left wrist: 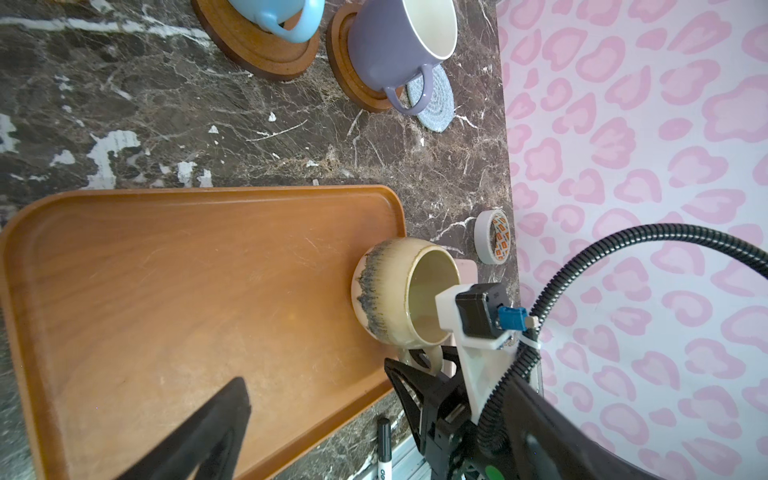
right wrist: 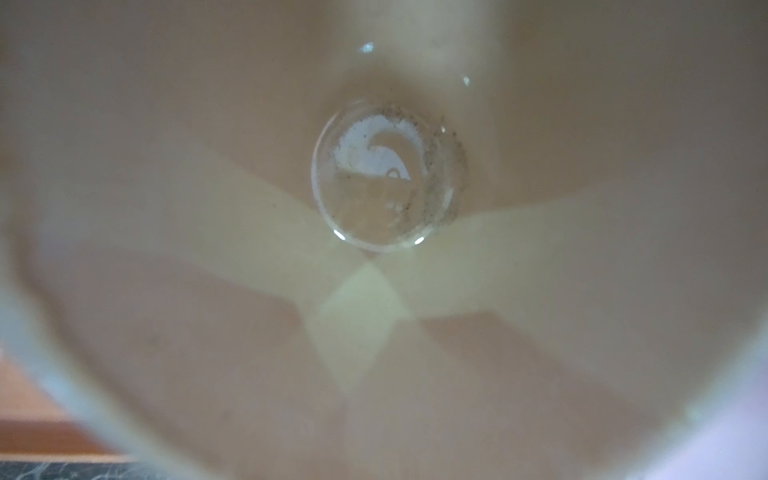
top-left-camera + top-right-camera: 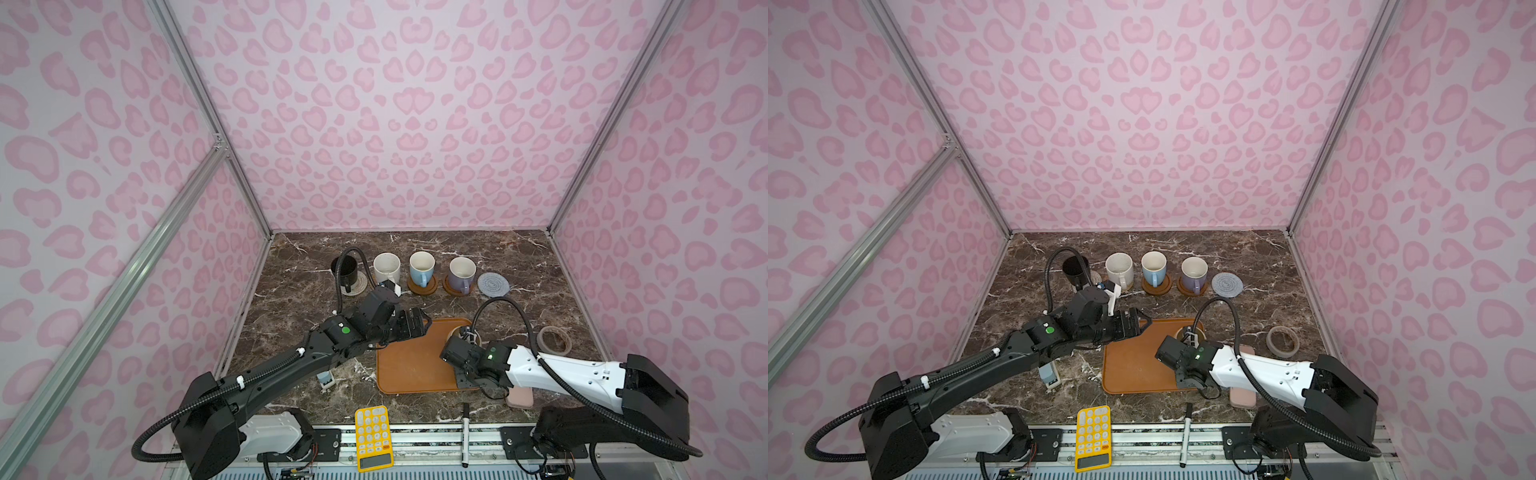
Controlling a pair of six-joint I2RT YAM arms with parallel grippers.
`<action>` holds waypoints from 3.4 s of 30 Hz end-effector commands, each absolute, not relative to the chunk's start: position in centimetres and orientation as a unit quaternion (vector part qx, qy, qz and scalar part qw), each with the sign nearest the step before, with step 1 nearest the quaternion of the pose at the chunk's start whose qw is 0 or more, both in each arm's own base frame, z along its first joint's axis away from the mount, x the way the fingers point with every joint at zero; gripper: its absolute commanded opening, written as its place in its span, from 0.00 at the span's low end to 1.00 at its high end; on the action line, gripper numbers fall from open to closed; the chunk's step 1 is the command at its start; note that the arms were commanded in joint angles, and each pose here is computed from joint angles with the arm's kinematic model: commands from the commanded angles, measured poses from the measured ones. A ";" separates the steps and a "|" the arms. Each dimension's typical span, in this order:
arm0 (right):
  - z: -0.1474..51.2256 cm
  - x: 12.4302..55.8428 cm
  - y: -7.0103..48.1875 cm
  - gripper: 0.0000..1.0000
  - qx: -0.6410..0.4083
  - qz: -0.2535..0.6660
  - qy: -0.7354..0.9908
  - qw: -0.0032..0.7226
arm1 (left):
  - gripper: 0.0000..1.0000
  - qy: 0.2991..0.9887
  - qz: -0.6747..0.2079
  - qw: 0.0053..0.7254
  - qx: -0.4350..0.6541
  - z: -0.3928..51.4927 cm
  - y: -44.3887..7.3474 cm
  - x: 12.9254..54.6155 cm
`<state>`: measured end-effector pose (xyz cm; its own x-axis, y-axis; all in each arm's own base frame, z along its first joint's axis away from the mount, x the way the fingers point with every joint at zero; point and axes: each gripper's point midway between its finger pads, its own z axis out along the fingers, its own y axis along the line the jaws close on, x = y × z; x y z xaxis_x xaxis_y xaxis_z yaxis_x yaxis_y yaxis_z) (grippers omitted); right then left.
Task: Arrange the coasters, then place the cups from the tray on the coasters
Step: 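Lift the beige mug and carry it toward the grey knit coaster, then lower the beige mug onto the grey knit coaster and open the right gripper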
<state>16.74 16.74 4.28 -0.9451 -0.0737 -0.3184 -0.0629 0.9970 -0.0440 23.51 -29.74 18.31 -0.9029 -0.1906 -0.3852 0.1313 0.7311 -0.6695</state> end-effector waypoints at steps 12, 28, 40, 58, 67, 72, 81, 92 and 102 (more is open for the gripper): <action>4.6 19.1 16.5 0.04 -0.043 -0.029 0.982 0.184 | 0.97 0.906 -0.358 0.226 -0.021 18.1 -29.4 23.7; 7.7 20.1 16.6 0.00 -0.042 -0.011 0.972 0.230 | 0.97 0.906 -0.359 0.225 -0.025 18.1 -29.7 24.0; 9.8 21.7 15.1 0.00 -0.001 0.029 0.970 0.240 | 0.97 0.895 -0.373 0.243 -0.013 20.2 -31.0 25.3; 12.0 30.3 7.4 0.00 0.096 0.018 0.963 0.253 | 0.97 0.894 -0.378 0.239 0.023 22.2 -37.2 29.8; 10.8 35.1 4.7 0.00 0.120 0.011 0.967 0.224 | 0.98 0.888 -0.387 0.247 0.027 23.7 -40.3 32.7; 10.2 37.7 3.7 0.00 0.111 -0.018 0.969 0.221 | 0.98 0.889 -0.386 0.244 0.023 23.4 -41.1 34.1; 8.1 40.8 2.7 0.00 0.105 -0.032 0.973 0.201 | 0.99 0.896 -0.373 0.239 0.015 22.6 -41.7 35.5; 6.9 42.3 2.7 0.00 0.082 -0.045 0.976 0.196 | 0.99 0.898 -0.368 0.240 0.022 21.6 -41.4 35.1; 5.3 41.7 3.0 0.00 0.072 -0.048 0.982 0.171 | 0.99 0.898 -0.369 0.239 0.025 21.5 -41.3 35.0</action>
